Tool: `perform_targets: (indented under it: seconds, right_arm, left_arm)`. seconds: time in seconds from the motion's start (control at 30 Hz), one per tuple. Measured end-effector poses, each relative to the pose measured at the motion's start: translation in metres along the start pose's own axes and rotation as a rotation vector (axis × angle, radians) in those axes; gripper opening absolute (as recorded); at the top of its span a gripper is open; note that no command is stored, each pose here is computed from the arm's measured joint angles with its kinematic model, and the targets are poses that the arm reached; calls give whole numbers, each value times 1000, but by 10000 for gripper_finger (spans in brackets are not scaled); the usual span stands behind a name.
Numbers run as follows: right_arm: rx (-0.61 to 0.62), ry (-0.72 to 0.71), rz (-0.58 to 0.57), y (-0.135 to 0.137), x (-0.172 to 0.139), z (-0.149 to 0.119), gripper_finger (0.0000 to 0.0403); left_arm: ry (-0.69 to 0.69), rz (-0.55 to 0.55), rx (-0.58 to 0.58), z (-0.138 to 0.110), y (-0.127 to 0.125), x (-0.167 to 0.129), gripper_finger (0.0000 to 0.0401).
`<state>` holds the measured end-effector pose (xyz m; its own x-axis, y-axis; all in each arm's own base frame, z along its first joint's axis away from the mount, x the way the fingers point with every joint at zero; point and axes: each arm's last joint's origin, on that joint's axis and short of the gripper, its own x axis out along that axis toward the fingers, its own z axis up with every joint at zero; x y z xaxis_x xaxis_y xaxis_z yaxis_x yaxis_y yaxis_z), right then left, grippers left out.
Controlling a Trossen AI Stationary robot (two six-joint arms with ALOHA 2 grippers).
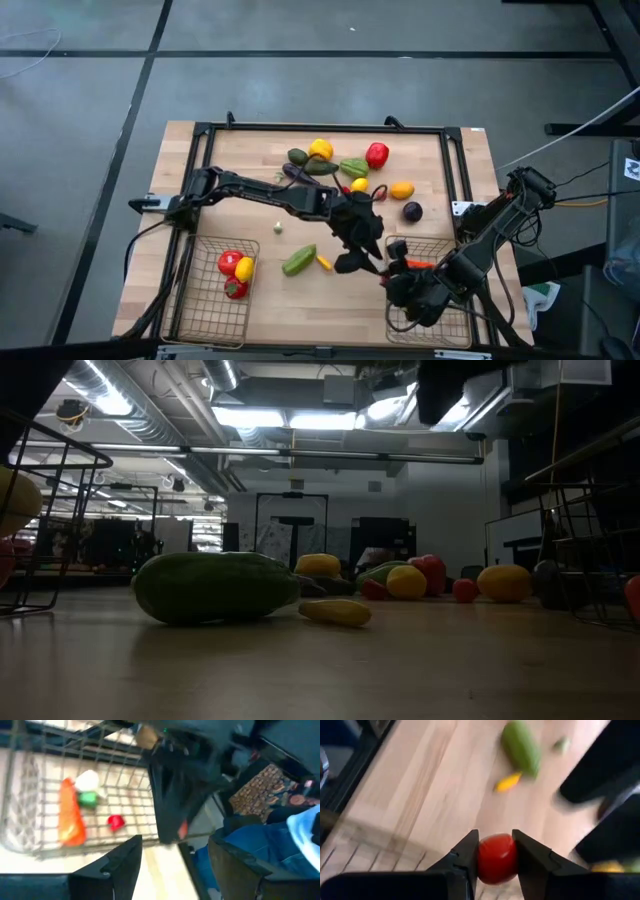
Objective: Sort produce into baskets
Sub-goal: Put the orange mushroom into the right wire basket, then put the right lemon into the left wire basket
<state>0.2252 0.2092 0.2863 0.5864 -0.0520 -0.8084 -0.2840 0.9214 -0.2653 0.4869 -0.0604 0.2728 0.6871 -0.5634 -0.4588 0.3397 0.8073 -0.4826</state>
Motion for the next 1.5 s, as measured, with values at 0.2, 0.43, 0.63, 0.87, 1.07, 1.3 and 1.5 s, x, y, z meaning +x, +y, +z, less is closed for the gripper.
perform_targets:
  seconds: [0.2, 0.43, 0.63, 0.87, 1.07, 1.3, 1.5]
  right_arm:
    - [156, 290, 73, -2, 1, -27, 105]
    - [189, 431, 74, 1, 15, -50, 106]
    - [233, 480, 64, 0, 22, -58, 110]
    - [330, 524, 82, -7, 25, -57, 174]
    - [362, 551, 100, -15, 29, -56, 226]
    - [411, 672, 110, -45, 20, -51, 241]
    - [353, 589, 4, -85, -11, -38, 241]
  left_arm:
    - [76, 43, -5, -6, 15, -8, 223]
    - [107, 55, 74, -8, 21, -11, 223]
    - [100, 69, 70, -6, 29, -16, 223]
    - [86, 95, 51, -3, 44, -26, 223]
    - [85, 79, 35, 1, 55, -40, 224]
    - [133, 119, 54, 5, 59, -76, 224]
    - [170, 155, 28, 6, 64, -103, 224]
